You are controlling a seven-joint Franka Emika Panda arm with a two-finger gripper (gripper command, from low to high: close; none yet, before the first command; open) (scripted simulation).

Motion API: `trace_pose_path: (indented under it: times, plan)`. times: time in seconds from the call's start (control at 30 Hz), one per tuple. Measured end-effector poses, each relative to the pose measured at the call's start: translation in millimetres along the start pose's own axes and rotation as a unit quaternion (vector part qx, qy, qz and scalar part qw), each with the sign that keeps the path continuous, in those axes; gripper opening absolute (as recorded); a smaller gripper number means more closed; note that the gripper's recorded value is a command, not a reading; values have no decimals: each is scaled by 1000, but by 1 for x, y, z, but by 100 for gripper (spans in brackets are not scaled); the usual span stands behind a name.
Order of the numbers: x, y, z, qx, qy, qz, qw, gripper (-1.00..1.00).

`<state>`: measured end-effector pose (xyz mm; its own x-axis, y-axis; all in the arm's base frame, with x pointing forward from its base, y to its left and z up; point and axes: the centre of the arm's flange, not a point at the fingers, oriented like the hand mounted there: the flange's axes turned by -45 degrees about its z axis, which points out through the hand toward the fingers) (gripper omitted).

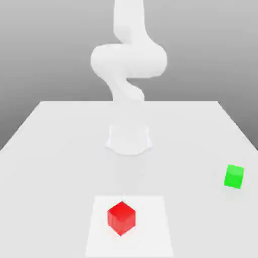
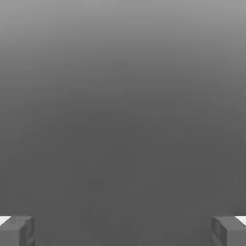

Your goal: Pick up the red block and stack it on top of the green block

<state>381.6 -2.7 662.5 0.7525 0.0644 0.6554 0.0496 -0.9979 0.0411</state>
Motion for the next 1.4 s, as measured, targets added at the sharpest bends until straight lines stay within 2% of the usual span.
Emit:
trace_pose_path:
  times: [0.17, 0.37, 0.7, 0.87, 0.9, 1.13, 1.3, 1.4]
  plan:
    - [-32, 3, 117, 14, -86, -82, 993, 0]
    - [-102, 3, 233, 46, -181, -175, 967, 0]
    - [-267, -1, 359, 131, -315, -307, 889, 0]
    - [-309, -3, 400, 138, -322, -314, 883, 0]
    - [-315, -4, 406, 137, -322, -314, 883, -100]
    - [-317, -4, 407, 138, -323, -314, 882, -100]
    - [-286, -2, 373, 138, -323, -314, 882, -100]
    - [-273, -44, 359, 158, -314, -364, 863, -100]
